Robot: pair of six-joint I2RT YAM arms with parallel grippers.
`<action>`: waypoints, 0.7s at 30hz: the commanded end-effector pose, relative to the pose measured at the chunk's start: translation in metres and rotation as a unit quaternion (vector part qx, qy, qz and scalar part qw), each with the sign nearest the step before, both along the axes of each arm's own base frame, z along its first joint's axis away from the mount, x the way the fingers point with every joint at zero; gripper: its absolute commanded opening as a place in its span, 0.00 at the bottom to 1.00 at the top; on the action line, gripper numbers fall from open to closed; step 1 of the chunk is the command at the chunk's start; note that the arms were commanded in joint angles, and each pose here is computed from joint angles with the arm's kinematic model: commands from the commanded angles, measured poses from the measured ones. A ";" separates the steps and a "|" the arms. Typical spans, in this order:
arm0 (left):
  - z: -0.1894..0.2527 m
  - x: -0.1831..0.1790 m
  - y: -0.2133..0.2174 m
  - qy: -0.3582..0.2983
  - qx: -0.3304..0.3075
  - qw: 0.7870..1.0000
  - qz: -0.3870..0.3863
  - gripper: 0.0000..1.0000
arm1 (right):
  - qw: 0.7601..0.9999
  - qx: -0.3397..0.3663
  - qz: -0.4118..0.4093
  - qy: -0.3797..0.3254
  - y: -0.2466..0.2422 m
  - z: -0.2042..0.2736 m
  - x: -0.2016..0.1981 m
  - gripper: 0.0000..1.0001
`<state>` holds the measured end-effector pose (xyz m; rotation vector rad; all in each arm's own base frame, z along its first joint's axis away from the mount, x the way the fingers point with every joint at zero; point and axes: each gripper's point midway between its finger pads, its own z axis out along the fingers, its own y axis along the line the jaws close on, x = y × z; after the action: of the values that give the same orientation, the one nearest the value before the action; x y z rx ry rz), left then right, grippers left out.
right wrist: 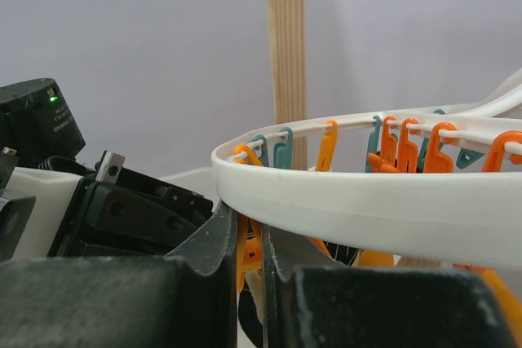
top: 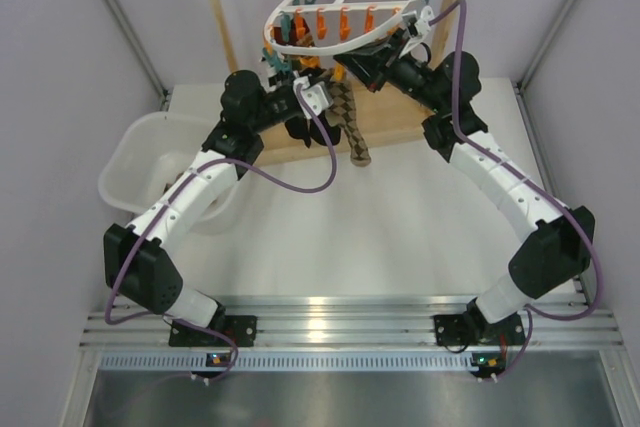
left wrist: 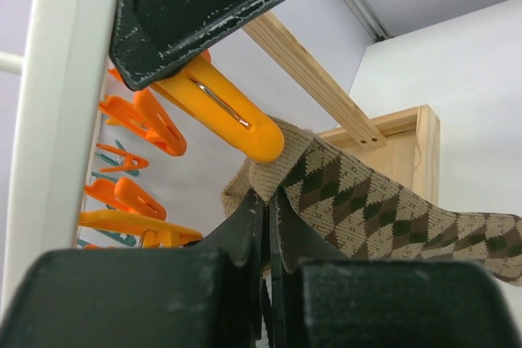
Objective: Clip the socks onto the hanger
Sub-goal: Clamp the sock onto the hanger.
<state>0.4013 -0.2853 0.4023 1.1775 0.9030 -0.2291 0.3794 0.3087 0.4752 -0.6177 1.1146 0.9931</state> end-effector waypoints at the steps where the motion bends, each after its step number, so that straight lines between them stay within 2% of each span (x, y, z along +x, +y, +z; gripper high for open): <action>1: 0.042 -0.011 0.004 -0.056 -0.034 0.998 -0.007 0.00 | 0.999 0.019 -0.030 -0.036 -0.022 0.025 -0.001 0.00; 5: 0.046 -0.013 0.004 -0.058 -0.039 0.998 -0.010 0.00 | 0.999 0.020 -0.033 -0.038 -0.024 0.026 -0.001 0.00; 10: 0.032 -0.025 0.002 -0.059 -0.011 0.997 -0.037 0.00 | 0.998 0.021 -0.036 -0.037 -0.024 0.026 0.002 0.00; 16: 0.024 -0.022 0.009 -0.062 -0.005 0.998 -0.016 0.00 | 0.998 0.023 -0.037 -0.038 -0.025 0.027 0.002 0.00; 21: 0.030 -0.012 0.013 -0.068 -0.025 0.997 0.010 0.00 | 0.999 0.021 -0.032 -0.038 -0.024 0.027 0.001 0.00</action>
<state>0.3920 -0.2802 0.3979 1.1917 0.8705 -0.2145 0.3798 0.3064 0.4746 -0.6248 1.1106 0.9863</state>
